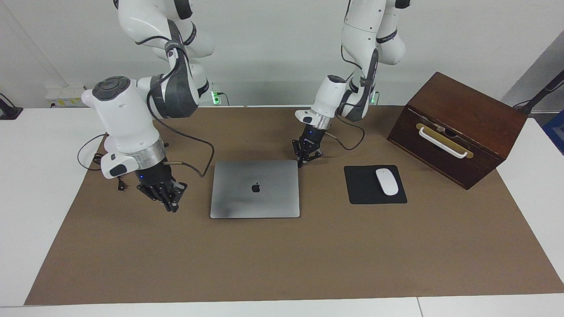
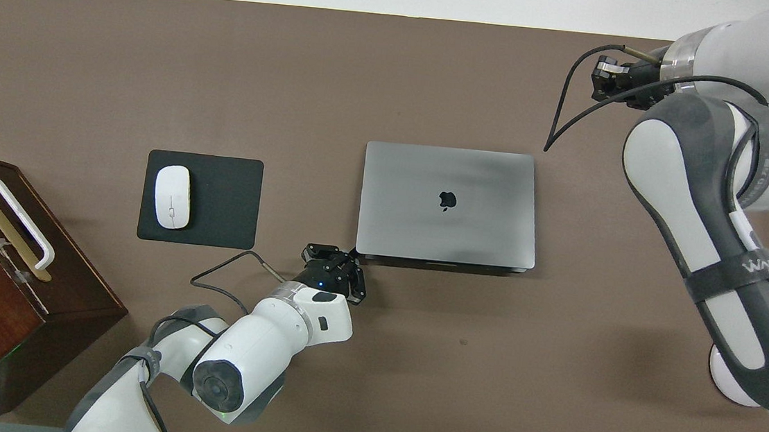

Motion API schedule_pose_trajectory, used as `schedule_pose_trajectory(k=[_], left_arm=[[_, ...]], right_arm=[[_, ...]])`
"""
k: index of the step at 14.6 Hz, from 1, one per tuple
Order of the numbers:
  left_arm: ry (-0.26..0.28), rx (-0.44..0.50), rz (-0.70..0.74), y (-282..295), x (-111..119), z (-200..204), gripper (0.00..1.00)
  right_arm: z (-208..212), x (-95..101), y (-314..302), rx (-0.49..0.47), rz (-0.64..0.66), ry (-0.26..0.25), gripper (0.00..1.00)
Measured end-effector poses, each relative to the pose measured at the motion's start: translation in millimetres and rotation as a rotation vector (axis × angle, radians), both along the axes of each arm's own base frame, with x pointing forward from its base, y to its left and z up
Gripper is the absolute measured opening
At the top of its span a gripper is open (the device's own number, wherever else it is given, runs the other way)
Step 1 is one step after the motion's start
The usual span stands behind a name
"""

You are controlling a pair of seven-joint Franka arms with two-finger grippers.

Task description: Close laptop with both arms

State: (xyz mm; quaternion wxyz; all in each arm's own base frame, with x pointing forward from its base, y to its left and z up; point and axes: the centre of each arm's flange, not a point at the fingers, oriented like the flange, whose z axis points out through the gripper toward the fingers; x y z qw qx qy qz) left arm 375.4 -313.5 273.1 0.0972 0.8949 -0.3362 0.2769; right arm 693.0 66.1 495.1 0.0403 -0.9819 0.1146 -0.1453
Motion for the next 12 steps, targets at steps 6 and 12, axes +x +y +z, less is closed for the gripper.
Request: schedule_pose_trajectory(k=[6, 12], left_arm=[[0.094, 0.071, 0.051, 26.1, 9.3, 57.4, 0.01], [0.182, 0.13, 0.083, 42.0, 16.0, 96.0, 0.01]], right_arm=[[3.5, 1.8, -5.9, -0.014, 0.01, -0.009, 0.89], [4.1, 2.0, -27.2, -0.042, 0.064, 0.002, 1.0]])
